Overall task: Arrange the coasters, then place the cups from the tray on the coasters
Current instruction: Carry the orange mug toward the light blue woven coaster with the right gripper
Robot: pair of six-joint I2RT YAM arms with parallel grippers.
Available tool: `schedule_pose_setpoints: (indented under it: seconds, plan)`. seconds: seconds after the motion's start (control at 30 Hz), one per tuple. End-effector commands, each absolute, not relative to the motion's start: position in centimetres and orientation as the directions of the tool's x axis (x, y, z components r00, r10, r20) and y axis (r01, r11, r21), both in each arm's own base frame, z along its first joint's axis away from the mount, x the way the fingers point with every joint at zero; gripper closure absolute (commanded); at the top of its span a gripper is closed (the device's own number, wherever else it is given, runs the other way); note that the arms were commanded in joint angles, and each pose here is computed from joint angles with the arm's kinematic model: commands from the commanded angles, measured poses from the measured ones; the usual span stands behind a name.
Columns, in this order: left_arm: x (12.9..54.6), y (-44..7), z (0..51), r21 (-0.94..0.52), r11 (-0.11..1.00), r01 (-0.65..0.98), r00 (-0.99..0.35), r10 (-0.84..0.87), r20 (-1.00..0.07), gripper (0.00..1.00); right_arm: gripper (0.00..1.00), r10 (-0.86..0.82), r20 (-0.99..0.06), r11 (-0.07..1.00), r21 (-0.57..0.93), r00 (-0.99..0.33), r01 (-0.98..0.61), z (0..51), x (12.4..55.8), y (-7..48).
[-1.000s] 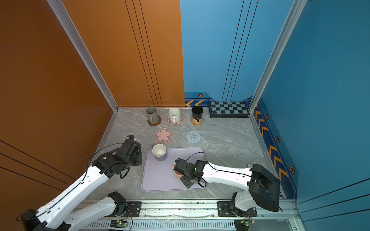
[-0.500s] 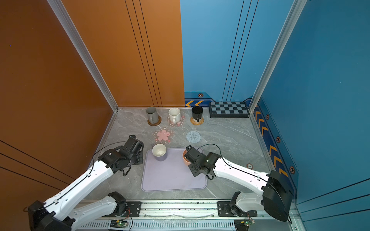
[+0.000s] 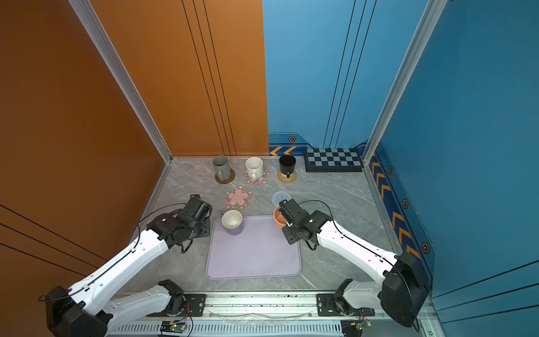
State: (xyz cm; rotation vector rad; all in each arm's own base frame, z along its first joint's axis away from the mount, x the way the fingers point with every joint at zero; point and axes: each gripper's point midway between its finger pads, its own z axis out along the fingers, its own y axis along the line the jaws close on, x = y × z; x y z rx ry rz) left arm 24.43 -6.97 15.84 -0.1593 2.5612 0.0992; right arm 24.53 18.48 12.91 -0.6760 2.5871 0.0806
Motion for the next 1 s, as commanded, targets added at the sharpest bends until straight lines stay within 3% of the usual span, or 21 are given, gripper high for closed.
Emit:
schedule_pose_setpoints:
  seconds: [0.0,0.97]
  plan:
    - [24.7,-6.3,17.2,0.043,0.988,-0.146,-0.810,-0.094,-0.579,0.73,1.00,-0.442,-0.514,0.871,-0.052,-0.735,-0.488,15.2,26.5,19.5]
    - [23.2,-6.1,17.5,-0.037,0.986,-0.162,-0.817,-0.156,-0.556,0.72,1.00,-0.247,-0.518,0.960,-0.015,-0.819,-0.280,14.3,36.6,20.7]
